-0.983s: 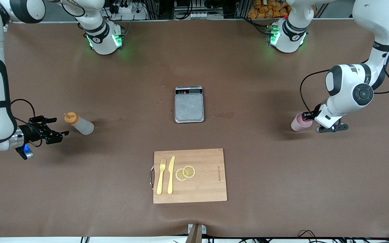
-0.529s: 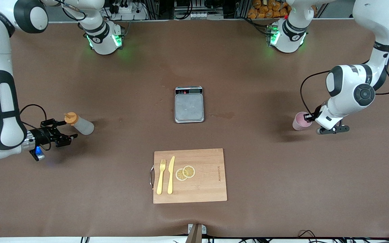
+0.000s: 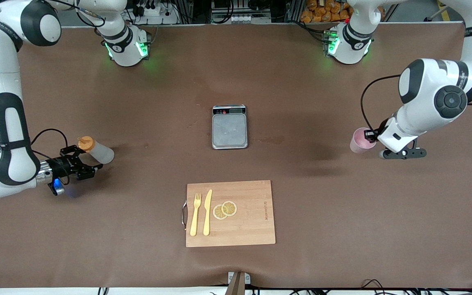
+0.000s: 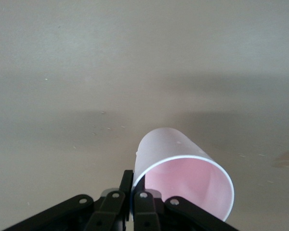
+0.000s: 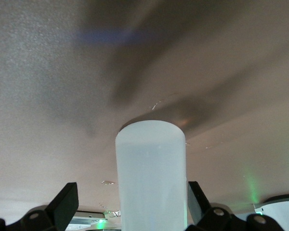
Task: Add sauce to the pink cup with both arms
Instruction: 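Lift the cup with the left gripper while the right gripper lifts the bottle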
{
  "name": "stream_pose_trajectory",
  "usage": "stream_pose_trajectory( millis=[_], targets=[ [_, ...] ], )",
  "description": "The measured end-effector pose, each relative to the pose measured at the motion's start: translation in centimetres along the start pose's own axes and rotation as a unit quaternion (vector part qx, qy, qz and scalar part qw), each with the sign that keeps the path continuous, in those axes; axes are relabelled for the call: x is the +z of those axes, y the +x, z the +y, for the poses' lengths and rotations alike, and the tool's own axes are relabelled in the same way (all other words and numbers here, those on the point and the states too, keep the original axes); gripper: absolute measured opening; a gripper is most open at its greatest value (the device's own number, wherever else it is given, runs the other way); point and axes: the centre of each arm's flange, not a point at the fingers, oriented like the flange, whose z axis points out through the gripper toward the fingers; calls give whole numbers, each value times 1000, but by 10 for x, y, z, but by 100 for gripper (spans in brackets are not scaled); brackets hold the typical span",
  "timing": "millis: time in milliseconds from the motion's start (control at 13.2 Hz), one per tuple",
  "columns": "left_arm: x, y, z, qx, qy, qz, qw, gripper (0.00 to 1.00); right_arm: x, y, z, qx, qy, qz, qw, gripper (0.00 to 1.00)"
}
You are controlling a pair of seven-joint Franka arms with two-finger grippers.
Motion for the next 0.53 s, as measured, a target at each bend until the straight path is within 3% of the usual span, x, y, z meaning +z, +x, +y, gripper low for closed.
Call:
stream_pose_trajectory(
  millis=[227,529],
  targets=[
    [-20,-13,64,-7,0,5,1000,4,9,6,2,4,-3,-8,1000,100],
    [-7,-41,146,-28,-9,0,1000,4,21,11,5,8,-11,-24,1000,100]
  ],
)
